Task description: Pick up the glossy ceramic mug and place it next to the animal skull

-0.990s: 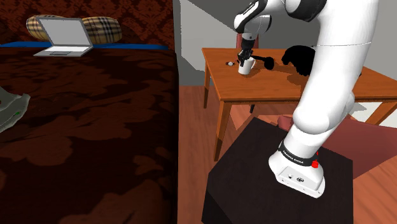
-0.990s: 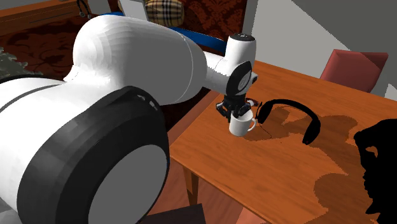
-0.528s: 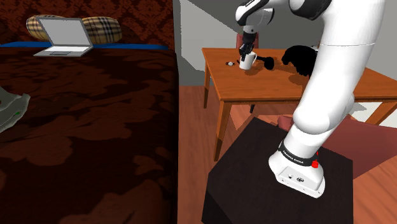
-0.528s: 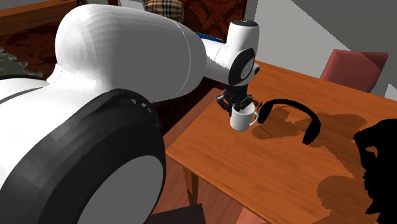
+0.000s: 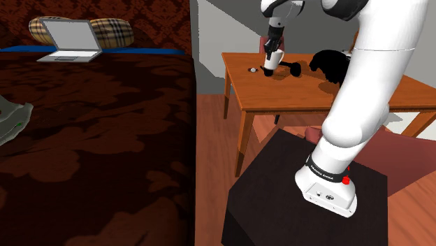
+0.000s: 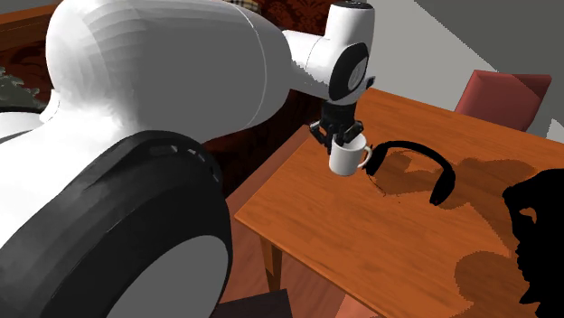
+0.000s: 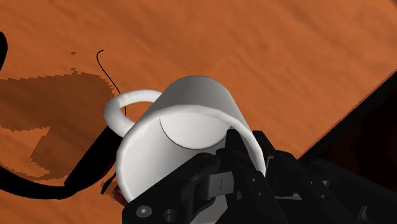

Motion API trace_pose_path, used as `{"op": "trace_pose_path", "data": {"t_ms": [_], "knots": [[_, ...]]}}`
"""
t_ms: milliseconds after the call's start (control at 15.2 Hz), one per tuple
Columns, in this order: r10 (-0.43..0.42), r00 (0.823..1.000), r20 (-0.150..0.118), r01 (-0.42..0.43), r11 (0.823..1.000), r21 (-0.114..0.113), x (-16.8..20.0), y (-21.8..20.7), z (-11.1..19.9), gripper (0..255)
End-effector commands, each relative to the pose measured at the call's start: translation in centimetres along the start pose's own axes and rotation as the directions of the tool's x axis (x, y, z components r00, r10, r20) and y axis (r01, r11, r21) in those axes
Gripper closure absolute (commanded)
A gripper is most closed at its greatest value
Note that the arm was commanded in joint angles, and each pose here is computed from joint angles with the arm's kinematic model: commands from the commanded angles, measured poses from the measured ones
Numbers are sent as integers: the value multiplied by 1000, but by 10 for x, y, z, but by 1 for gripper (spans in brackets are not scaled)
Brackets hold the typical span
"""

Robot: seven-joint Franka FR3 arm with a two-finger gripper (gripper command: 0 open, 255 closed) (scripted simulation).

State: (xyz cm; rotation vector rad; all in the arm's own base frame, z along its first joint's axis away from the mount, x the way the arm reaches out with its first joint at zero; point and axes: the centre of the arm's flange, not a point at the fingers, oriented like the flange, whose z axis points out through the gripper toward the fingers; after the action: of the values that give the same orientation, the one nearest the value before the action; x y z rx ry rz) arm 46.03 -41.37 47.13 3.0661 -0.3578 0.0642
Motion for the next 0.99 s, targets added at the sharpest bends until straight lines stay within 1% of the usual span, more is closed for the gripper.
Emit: {"op": "trace_pose_path", "data": {"t_ms": [0,924], "knots": [[0,1000,0,0,1000,0,0,0,-10,255],[0,1000,0,0,1000,0,4,3,-84,255]]}}
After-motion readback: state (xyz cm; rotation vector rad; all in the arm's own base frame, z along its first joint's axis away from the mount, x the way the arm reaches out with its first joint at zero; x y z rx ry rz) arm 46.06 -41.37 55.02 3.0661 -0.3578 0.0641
